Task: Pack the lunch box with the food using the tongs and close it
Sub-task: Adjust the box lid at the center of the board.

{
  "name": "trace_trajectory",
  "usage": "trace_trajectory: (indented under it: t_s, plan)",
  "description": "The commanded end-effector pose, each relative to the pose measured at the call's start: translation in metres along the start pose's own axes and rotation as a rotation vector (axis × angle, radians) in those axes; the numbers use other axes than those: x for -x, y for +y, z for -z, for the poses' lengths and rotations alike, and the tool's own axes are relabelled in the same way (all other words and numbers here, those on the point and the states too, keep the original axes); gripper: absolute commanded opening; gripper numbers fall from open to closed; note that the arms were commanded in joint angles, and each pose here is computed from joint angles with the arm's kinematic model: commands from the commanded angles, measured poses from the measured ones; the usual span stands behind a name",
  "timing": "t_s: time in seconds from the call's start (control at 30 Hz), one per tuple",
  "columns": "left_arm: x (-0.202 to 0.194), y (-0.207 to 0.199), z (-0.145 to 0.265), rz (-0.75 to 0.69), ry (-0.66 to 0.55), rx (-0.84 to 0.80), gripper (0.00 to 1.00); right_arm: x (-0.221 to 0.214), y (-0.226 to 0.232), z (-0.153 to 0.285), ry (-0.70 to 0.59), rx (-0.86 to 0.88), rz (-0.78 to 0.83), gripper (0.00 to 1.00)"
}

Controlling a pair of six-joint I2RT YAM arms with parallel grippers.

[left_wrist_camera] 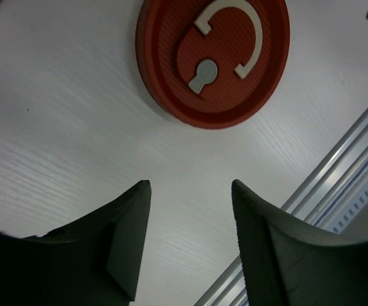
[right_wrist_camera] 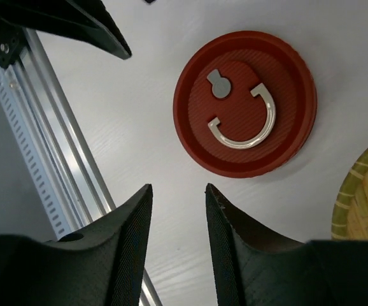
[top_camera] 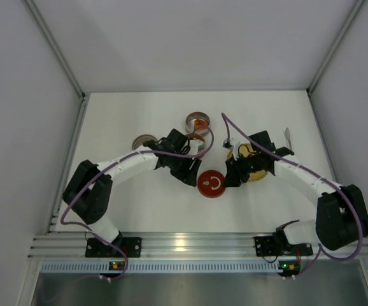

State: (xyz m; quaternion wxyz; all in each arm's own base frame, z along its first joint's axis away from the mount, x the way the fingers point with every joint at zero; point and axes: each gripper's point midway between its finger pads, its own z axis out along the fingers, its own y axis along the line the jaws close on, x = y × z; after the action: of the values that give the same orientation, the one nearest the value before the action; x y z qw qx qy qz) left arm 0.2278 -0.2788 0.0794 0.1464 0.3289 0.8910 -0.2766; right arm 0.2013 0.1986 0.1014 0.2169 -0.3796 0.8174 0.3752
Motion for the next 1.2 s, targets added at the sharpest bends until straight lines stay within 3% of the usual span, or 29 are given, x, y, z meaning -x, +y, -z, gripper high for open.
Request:
trace_trajectory:
  t_s: [0.0, 0.07, 0.17, 0.43, 0.6, 0.77, 0.83, 0.9, 0.97, 1.0, 1.03, 1.17]
  plan:
    - [0.042, 0.007, -0.017, 0.121, -0.111, 0.081, 0.56, 0.040, -0.016, 0.001, -0.086, -0.071, -0.158, 0.38]
    - [0.042, 0.014, -0.029, 0.134, -0.088, 0.149, 0.46, 0.043, -0.021, 0.002, -0.121, -0.111, -0.184, 0.38]
    - [0.046, 0.015, -0.042, 0.170, -0.093, 0.142, 0.46, 0.052, -0.019, 0.006, -0.226, -0.149, -0.300, 0.41]
    - [0.046, 0.017, -0.064, 0.228, -0.092, 0.115, 0.46, 0.038, -0.024, -0.014, -0.201, -0.113, -0.487, 0.41]
    - [0.043, 0.022, -0.070, 0.239, -0.087, 0.138, 0.41, 0.023, -0.037, -0.026, -0.150, -0.152, -0.578, 0.42]
    - [0.042, 0.026, -0.074, 0.224, -0.078, 0.196, 0.26, 0.020, -0.051, -0.025, -0.140, -0.236, -0.613, 0.73]
    - [0.042, 0.027, -0.075, 0.226, -0.077, 0.207, 0.24, 0.018, -0.054, -0.025, -0.137, -0.256, -0.618, 0.75]
    - [0.041, 0.027, -0.076, 0.235, -0.073, 0.210, 0.23, 0.018, -0.055, -0.026, -0.134, -0.255, -0.622, 0.72]
    - [0.039, 0.029, -0.078, 0.241, -0.068, 0.214, 0.22, 0.021, -0.055, -0.028, -0.138, -0.236, -0.628, 0.63]
    - [0.039, 0.029, -0.079, 0.242, -0.067, 0.215, 0.21, 0.023, -0.052, -0.029, -0.138, -0.219, -0.629, 0.58]
    - [0.038, 0.030, -0.079, 0.244, -0.065, 0.217, 0.19, 0.026, -0.049, -0.031, -0.140, -0.191, -0.631, 0.45]
    - [0.037, 0.031, -0.080, 0.247, -0.063, 0.222, 0.14, 0.029, -0.044, -0.034, -0.140, -0.177, -0.631, 0.37]
